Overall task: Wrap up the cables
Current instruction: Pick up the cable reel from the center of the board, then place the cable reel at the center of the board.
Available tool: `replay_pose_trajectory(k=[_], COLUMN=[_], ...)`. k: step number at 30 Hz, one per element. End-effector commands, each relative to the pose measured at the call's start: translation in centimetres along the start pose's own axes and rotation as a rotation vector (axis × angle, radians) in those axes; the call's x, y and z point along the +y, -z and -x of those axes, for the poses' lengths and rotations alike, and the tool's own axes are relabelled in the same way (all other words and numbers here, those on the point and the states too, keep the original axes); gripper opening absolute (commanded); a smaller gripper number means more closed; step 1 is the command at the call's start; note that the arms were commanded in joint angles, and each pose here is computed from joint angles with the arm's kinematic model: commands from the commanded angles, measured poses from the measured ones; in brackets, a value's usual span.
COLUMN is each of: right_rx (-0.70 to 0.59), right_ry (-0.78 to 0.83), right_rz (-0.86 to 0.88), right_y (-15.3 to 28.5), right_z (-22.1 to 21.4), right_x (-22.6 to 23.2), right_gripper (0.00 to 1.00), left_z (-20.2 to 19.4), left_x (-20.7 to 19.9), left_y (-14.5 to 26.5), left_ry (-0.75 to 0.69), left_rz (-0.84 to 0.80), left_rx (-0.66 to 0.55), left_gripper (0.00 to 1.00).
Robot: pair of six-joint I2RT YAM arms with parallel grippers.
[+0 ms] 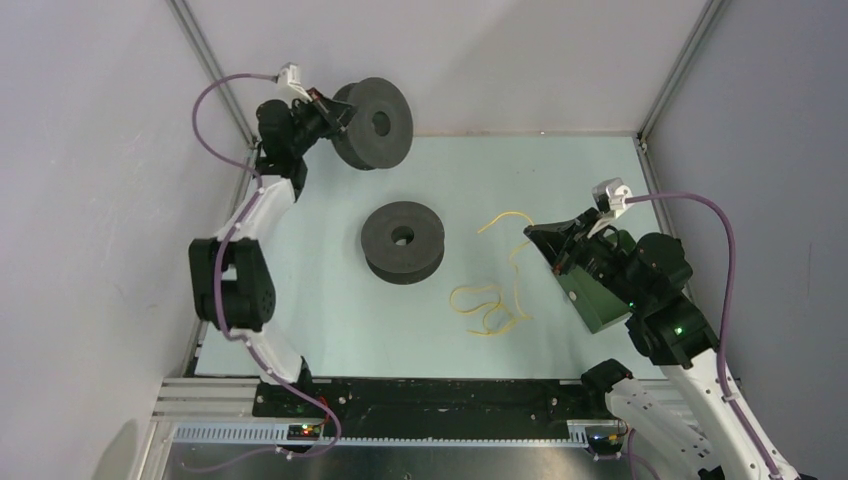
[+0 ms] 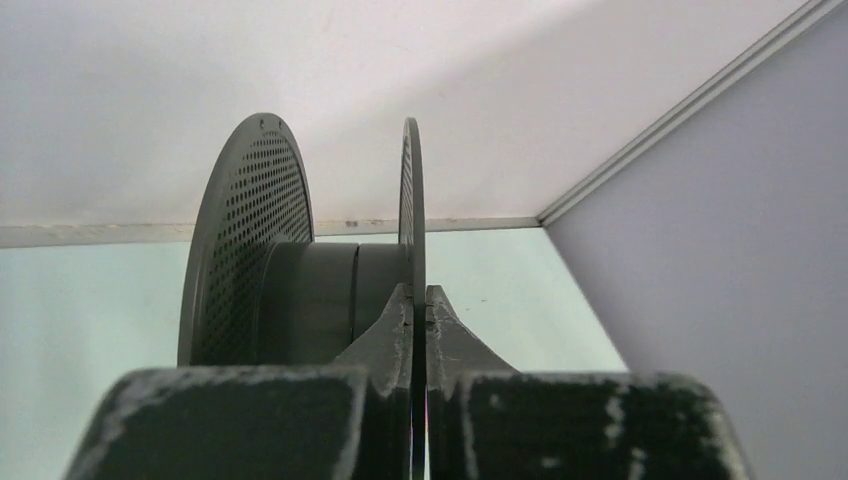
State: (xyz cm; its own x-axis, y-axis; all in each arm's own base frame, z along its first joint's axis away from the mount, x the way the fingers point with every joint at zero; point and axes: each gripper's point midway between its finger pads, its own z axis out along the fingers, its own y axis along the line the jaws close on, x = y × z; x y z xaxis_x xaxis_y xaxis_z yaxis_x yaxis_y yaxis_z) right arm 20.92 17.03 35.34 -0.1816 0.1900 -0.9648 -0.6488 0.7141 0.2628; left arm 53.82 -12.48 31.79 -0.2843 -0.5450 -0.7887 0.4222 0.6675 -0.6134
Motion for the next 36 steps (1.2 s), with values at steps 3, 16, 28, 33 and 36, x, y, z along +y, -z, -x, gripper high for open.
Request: replay_pose_trajectory(k=[3, 16, 28, 33, 36], right_rx=[-0.024, -0.18, -0.519, -0.544, -0.49], right_ry=[0.046, 0.308, 0.495, 0.616, 0.616], right_rz=[-0.046, -0.381, -0.427, -0.35, -0.331], right_y=[0.2, -2.0, -7.1, -8.7, -9.5], right_z=[0.5, 5.8, 27.7, 32.8, 31.8], right_x=[-0.9, -10.0, -20.6, -19.7, -20.1], right_gripper=[0.0, 0.0, 0.0, 0.0, 0.0], left_z=[2.1, -5.4, -16.2, -18.6, -20.3], left_x=[-6.2, -20.9, -21.4, -21.1, -21.0], left_y=[5.3, 19.9, 23.7, 23.2, 23.1], left_ry=[-0.4, -0.598, -0.625, -0.669, -0.732], left_rz=[0.055, -0.155, -0.29, -0.281, -0.298], left_rx=[0.012, 0.162, 0.376, 0.434, 0.471], left_gripper=[0.0, 0.0, 0.0, 0.0, 0.0])
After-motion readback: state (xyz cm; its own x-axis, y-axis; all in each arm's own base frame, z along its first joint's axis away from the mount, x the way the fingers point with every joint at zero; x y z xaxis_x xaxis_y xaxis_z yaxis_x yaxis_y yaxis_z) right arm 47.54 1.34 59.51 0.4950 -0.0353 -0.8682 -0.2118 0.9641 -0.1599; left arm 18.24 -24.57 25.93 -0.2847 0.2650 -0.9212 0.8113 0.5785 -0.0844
